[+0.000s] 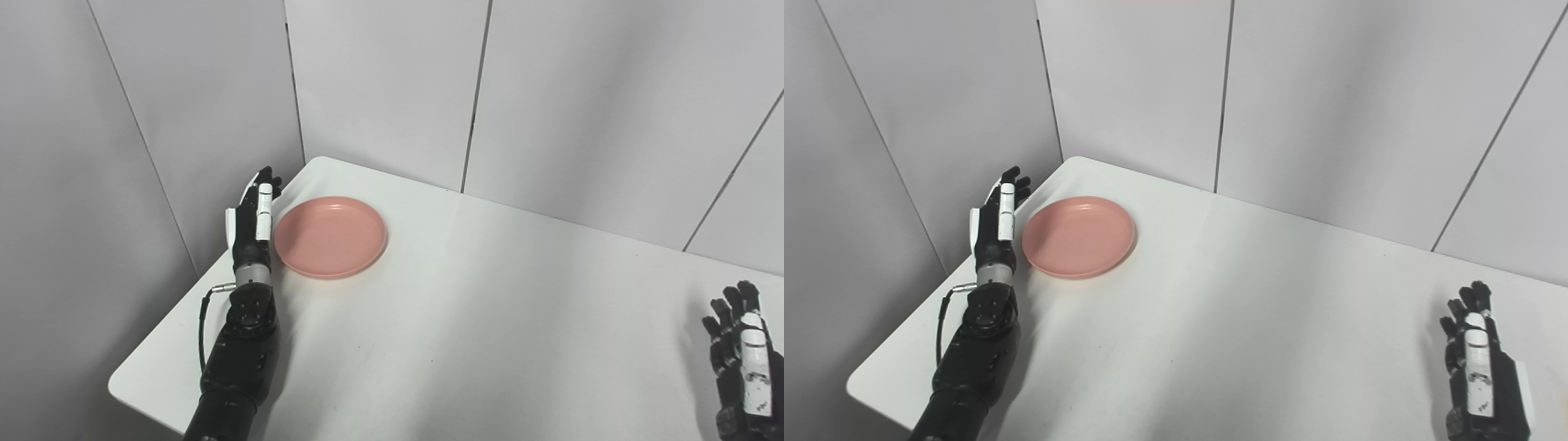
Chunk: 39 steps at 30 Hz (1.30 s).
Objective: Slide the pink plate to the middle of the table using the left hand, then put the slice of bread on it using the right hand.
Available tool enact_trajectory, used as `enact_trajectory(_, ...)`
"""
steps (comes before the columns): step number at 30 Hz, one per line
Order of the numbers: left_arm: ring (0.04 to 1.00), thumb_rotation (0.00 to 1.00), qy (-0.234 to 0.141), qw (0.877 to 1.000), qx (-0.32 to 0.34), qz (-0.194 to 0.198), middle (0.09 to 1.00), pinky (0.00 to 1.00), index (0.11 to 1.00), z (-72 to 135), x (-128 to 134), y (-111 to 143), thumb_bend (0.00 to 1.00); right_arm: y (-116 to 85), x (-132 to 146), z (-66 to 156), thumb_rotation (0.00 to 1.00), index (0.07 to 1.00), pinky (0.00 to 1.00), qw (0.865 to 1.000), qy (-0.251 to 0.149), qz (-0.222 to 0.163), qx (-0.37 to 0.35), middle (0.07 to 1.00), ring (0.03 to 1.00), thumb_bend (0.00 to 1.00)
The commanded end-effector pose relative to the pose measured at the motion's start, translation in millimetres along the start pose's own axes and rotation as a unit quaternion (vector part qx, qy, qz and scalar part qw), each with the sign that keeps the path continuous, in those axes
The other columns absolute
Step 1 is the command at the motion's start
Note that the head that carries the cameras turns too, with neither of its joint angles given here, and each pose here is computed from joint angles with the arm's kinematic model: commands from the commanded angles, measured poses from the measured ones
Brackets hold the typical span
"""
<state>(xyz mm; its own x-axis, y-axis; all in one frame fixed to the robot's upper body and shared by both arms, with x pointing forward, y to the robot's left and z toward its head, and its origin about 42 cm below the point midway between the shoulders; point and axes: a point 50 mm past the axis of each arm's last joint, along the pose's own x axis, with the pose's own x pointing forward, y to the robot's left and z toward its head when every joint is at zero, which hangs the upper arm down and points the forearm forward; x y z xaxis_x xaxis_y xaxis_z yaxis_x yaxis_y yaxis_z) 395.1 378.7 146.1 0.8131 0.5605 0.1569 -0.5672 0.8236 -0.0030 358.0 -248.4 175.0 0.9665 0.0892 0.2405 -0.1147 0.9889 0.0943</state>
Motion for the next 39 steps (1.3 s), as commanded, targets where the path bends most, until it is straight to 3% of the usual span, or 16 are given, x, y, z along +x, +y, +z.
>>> enact_trajectory(1, 0.849, 1.00, -0.033, 0.999, -0.007, -0.004, 0.827, 0.96, 0.829, 25.0, 18.5, -2.1, 0.76, 1.6, 9.8, 21.5, 0.88, 1.000, 1.00, 0.999, -0.045, 0.008, -0.006, 1.000, 1.000, 0.51)
enact_trajectory(9, 0.851, 1.00, -0.010, 1.000, -0.023, -0.015, 0.836, 0.90, 0.834, 19.7, 20.7, -4.7, 0.77, 0.2, 11.0, 21.5, 0.90, 1.000, 1.00, 0.999, -0.049, 0.008, -0.006, 1.000, 1.000, 0.50)
enact_trajectory(27, 0.882, 1.00, 0.014, 0.998, -0.052, -0.031, 0.861, 0.90, 0.849, 18.2, 20.6, -4.8, 0.78, -0.7, 11.3, 23.1, 0.89, 1.000, 1.00, 0.999, -0.051, 0.004, -0.011, 1.000, 1.000, 0.50)
enact_trajectory(39, 0.879, 1.00, 0.020, 0.995, -0.090, -0.045, 0.874, 0.78, 0.843, 19.6, 19.8, -6.6, 0.79, -0.7, 12.9, 23.9, 0.88, 1.000, 1.00, 0.999, -0.054, 0.002, -0.009, 1.000, 1.000, 0.51)
